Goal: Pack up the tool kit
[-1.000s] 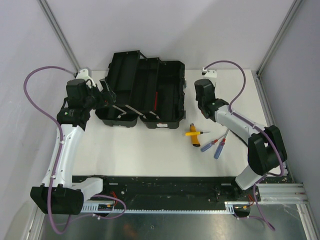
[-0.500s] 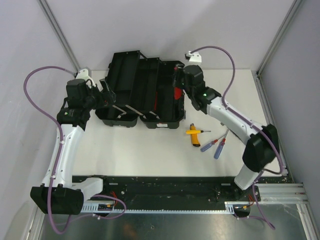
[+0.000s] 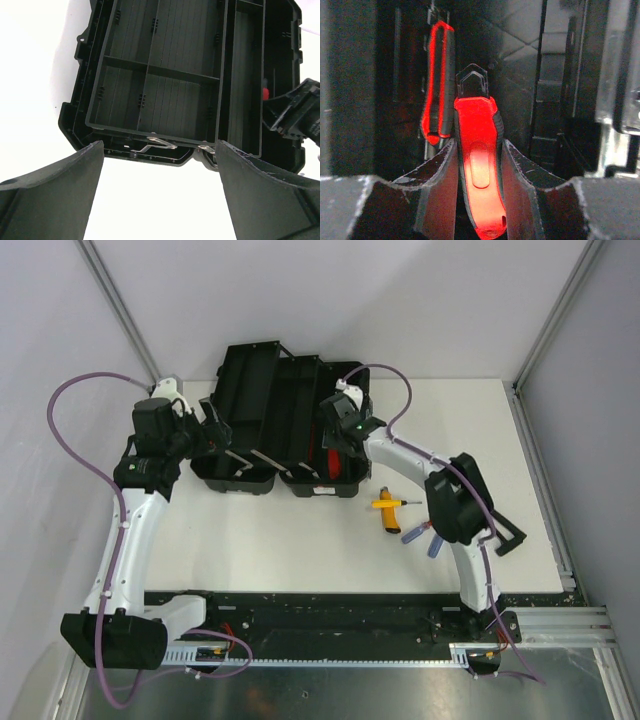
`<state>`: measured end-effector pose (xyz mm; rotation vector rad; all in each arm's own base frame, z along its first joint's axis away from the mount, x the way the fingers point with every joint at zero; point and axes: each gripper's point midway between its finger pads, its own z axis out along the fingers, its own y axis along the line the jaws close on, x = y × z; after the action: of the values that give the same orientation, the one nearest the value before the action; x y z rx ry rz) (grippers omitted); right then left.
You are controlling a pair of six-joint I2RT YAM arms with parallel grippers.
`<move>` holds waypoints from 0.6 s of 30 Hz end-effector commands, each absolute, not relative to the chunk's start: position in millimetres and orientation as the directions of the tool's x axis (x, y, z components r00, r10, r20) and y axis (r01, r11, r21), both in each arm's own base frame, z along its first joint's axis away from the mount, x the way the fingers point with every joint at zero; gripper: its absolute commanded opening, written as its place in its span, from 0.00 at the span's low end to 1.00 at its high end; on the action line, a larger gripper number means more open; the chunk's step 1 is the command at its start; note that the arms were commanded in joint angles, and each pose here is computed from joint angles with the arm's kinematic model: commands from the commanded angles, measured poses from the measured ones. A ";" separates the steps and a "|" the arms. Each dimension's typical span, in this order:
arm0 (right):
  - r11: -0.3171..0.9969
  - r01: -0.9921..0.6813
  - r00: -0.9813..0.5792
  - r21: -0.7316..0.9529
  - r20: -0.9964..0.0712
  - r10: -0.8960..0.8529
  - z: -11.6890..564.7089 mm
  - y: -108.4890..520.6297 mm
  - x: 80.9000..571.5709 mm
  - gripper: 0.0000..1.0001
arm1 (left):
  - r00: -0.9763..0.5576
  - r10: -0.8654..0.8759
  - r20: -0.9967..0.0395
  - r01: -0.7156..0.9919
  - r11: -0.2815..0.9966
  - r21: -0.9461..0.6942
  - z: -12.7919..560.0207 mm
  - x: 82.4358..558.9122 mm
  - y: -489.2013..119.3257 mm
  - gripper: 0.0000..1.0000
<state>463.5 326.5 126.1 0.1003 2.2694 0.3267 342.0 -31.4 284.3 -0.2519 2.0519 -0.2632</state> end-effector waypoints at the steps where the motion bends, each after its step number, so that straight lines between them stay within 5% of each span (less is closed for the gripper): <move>1: 0.969 -0.021 -0.652 0.247 -0.738 0.174 127.6 332.1 475.7 0.14 | -0.405 -0.263 -0.876 -0.038 0.962 -0.271 313.5 341.7 -29.8 0.97; 18: 0.985 0.008 -0.620 0.175 -0.772 0.142 141.8 311.3 495.3 0.56 | -0.409 -0.259 -0.875 -0.044 0.963 -0.265 311.2 341.1 -28.6 0.97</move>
<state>470.6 332.0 102.3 0.0737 2.3353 0.2441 342.0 -30.8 288.2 -0.2509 2.0452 -0.2602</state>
